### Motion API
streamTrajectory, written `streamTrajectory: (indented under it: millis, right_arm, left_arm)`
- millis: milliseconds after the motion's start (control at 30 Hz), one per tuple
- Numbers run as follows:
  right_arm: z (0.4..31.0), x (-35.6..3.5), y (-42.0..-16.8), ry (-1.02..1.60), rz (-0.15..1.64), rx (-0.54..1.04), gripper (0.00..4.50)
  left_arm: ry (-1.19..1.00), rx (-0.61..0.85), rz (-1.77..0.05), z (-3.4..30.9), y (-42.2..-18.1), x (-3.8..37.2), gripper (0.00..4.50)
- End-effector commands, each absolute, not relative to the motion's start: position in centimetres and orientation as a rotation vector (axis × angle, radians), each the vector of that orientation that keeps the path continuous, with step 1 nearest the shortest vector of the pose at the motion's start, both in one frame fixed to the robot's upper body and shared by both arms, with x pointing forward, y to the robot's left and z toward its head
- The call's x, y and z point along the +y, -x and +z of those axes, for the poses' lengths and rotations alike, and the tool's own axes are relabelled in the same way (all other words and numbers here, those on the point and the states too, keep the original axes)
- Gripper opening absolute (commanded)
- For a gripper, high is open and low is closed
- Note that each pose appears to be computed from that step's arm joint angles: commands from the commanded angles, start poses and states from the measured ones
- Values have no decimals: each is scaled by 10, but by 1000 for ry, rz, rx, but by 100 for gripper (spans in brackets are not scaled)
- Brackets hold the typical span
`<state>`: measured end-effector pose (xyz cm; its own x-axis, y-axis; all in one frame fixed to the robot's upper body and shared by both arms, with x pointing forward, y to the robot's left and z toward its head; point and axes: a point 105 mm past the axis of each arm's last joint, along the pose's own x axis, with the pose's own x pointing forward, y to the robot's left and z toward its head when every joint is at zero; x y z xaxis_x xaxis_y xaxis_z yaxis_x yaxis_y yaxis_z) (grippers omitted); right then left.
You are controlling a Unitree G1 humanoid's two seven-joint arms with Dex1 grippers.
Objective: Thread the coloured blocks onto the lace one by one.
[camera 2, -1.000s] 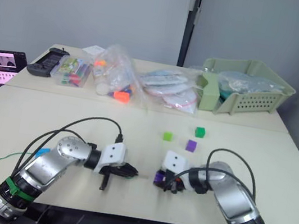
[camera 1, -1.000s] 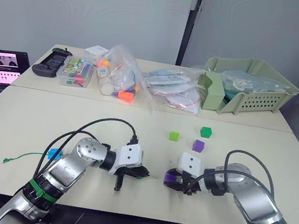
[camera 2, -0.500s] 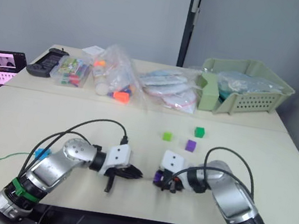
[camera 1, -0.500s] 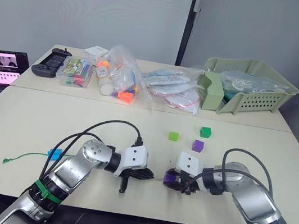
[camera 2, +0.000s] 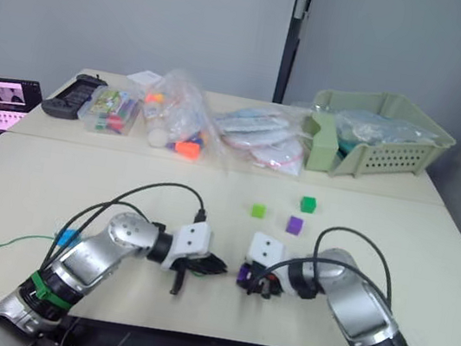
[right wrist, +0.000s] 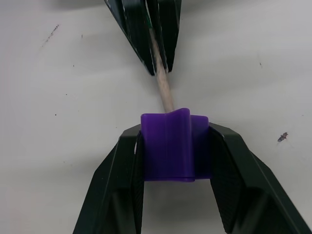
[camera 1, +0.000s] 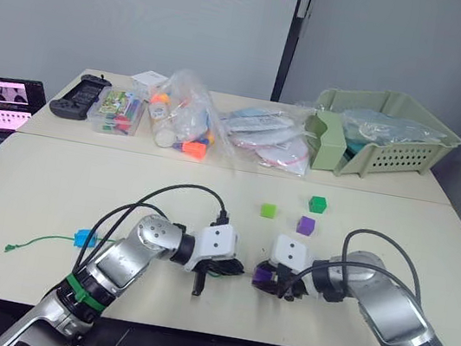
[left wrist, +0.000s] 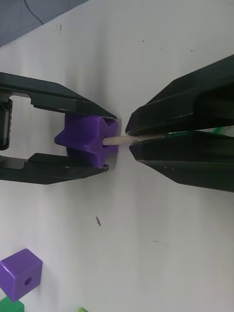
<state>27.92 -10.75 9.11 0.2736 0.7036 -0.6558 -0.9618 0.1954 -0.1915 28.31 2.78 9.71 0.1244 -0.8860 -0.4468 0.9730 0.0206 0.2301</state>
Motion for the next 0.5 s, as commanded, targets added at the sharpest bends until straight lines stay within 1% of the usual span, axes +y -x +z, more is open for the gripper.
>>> streamTrajectory:
  millis: [33,233,333,500]
  right_arm:
    - [81,-110,-274,628,1222,535,132]
    - [80,-111,-273,621,1208,543,132]
    - [81,-111,-273,617,1204,544,132]
    - [80,-112,-272,612,1196,546,132]
  left_arm:
    - [-542,101,-1542,110,-274,-1,0]
    - [-471,102,-1614,104,-266,-24,0]
    - [-439,108,-1631,104,-264,-28,0]
    - [-454,117,-1638,102,-265,-27,0]
